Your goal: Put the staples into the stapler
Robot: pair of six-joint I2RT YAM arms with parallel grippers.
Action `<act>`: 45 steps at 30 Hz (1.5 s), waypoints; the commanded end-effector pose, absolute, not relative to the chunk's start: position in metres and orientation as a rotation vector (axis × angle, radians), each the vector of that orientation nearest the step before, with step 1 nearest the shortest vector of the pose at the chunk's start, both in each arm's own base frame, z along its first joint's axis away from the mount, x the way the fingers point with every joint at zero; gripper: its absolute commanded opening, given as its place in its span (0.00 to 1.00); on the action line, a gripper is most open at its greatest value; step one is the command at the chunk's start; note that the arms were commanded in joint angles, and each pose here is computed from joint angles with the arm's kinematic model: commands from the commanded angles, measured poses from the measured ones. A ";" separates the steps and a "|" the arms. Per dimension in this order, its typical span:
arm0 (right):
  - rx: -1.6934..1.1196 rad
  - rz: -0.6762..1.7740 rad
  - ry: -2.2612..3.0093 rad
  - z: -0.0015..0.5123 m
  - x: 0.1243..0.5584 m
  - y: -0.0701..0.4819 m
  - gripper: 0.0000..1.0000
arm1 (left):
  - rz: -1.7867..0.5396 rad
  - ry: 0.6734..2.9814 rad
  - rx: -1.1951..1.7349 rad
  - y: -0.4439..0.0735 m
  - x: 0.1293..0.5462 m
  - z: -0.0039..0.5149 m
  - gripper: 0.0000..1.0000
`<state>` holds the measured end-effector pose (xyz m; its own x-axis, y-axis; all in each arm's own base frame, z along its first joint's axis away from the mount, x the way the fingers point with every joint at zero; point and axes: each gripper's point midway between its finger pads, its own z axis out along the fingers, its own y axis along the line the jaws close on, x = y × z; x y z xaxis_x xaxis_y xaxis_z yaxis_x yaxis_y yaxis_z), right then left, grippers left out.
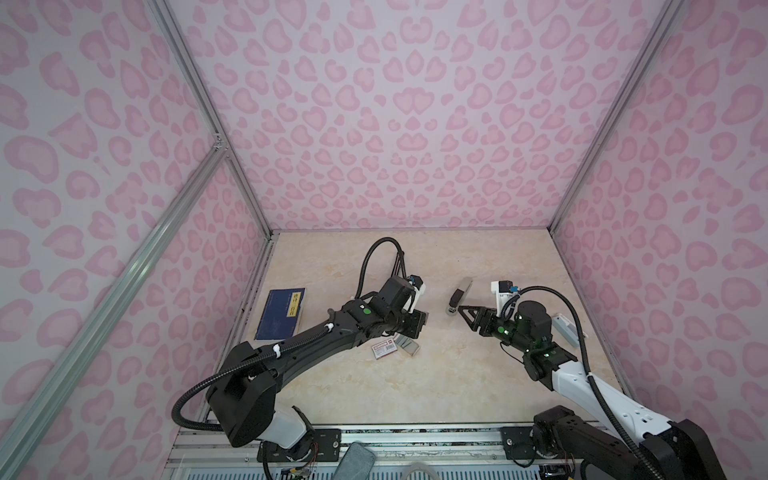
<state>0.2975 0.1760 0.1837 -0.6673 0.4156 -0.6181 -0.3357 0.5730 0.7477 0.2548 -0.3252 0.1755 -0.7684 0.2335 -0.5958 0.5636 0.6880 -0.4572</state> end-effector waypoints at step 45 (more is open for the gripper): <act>-0.396 1.869 1.568 0.283 0.229 0.248 0.40 | -1.529 2.004 0.732 -0.351 0.220 0.264 0.03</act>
